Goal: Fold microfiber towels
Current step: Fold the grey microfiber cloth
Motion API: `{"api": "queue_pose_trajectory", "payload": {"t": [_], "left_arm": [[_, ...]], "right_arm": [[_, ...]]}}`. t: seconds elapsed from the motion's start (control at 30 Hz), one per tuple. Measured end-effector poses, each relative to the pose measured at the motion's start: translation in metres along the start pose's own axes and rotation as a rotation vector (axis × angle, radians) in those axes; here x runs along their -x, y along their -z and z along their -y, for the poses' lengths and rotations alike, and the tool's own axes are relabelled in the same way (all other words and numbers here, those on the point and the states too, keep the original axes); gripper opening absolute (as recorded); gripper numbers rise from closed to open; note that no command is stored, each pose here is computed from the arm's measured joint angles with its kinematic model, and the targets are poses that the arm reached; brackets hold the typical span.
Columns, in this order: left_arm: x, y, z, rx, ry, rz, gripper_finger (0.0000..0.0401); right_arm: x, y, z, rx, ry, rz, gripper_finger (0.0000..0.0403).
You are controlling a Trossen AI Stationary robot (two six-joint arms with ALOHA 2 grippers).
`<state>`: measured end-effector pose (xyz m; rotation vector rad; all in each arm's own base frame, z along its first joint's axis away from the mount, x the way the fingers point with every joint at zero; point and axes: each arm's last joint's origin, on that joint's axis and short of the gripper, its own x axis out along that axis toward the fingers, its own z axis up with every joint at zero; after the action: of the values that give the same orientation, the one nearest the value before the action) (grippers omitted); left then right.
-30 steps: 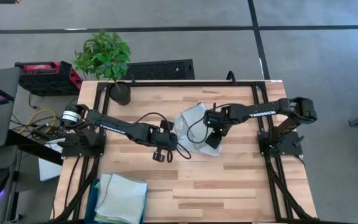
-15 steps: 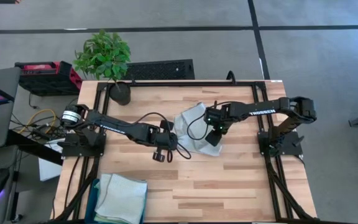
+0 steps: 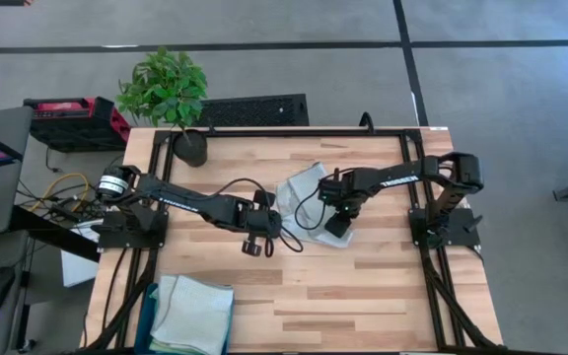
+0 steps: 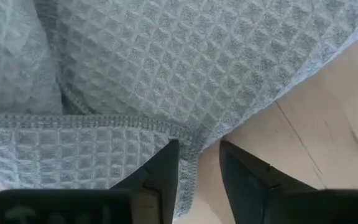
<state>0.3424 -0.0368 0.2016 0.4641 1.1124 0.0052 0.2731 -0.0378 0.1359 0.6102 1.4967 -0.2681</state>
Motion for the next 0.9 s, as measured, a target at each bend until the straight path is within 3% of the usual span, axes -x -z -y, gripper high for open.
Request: {"api": "queue_pose_trajectory", "payload": {"t": [0.3, 0.9], "left_arm": [[0.000, 0.000, 0.000, -0.004, 0.000, -0.004, 0.0000], [0.000, 0.002, 0.000, -0.015, 0.003, -0.019, 0.0000]], "right_arm": [[0.003, 0.004, -0.007, 0.158, -0.137, -0.034, 0.0140], [0.006, 0.004, -0.020, 0.220, -0.134, -0.019, 0.0100]]}}
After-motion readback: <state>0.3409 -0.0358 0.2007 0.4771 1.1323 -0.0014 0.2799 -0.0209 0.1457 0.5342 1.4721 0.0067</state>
